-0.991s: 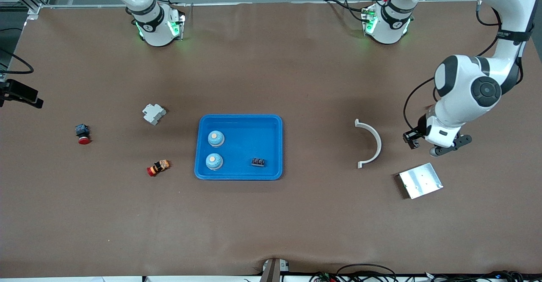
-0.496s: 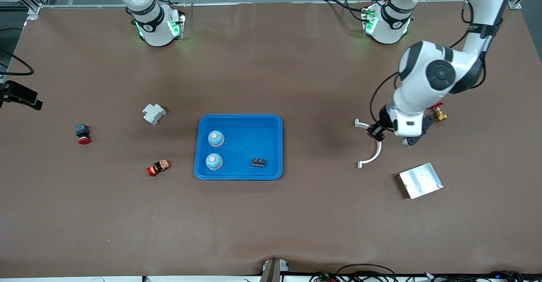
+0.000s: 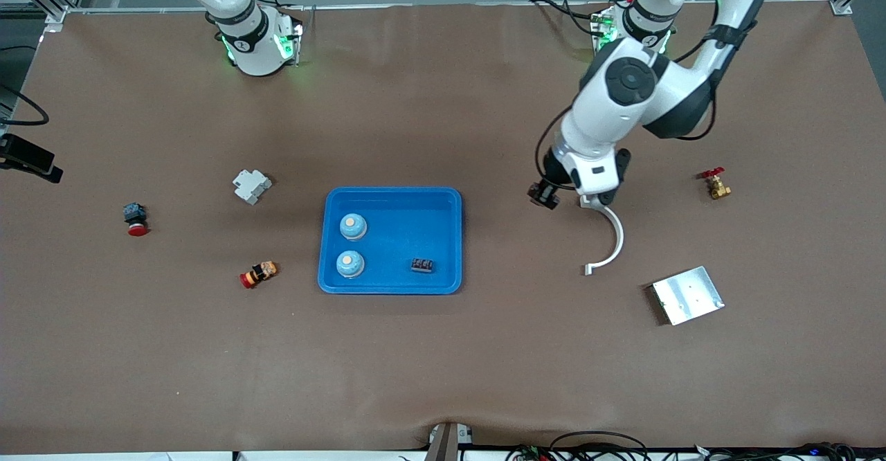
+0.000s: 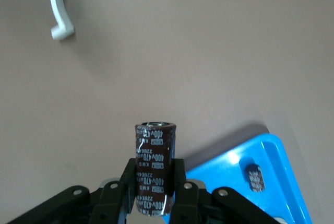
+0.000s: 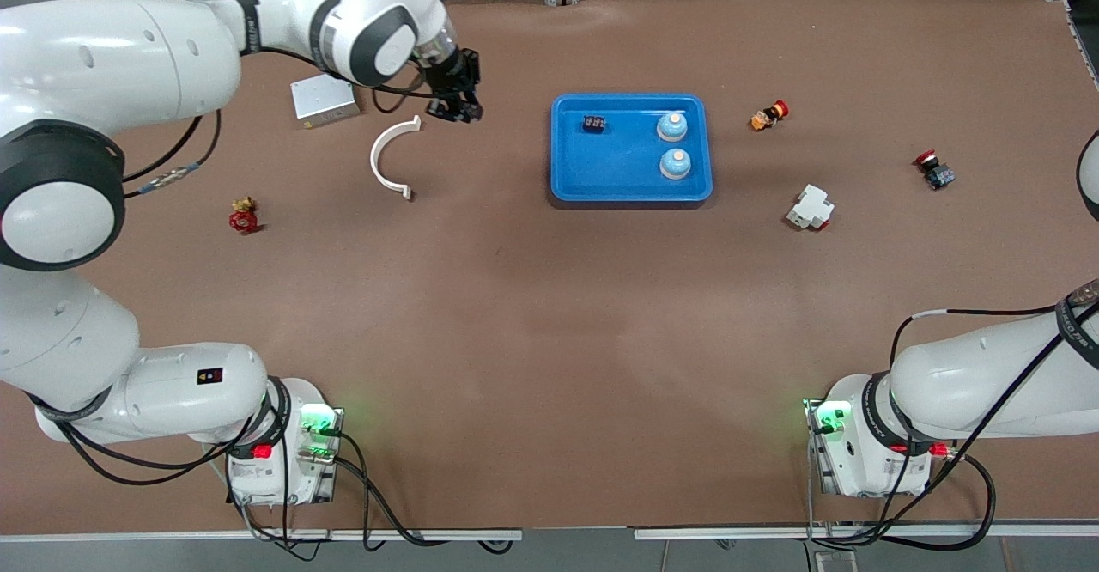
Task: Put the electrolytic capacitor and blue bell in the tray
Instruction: 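Carry the capacitor over the tray and lower it with the left gripper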
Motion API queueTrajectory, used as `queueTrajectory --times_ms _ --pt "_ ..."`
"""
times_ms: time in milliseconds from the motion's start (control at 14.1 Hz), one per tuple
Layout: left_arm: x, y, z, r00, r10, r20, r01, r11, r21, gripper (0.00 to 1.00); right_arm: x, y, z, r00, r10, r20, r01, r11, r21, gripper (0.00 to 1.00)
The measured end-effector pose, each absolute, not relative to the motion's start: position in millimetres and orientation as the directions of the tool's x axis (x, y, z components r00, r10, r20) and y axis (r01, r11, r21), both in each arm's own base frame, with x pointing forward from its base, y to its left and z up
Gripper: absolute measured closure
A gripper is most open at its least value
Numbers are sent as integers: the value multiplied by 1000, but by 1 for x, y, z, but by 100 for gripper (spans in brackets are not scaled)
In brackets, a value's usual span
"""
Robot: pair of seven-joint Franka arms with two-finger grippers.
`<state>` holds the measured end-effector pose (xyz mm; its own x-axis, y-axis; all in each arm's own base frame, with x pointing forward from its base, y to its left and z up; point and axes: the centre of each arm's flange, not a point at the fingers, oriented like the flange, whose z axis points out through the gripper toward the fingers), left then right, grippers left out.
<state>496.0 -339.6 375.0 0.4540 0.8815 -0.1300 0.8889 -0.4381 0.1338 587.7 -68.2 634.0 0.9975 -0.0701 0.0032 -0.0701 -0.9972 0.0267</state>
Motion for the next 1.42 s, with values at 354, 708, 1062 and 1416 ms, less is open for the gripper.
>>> queueTrajectory --times_ms 354,708,1062,1416 --pt "499 -417 353 285 954 -94 950 -268 159 69 586 -70 633 997 -74 -7 -74 -997 27 0" --pt "507 -487 289 169 985 -33 979 -163 124 69 585 -77 632 996 -86 -14 -86 -996 27 0" --pt "501 -538 260 123 992 32 976 -127 179 69 585 -77 632 996 -87 -14 -86 -996 27 0" --pt "507 -558 249 103 994 36 972 -108 209 69 585 -77 632 996 -87 -14 -86 -996 27 0"
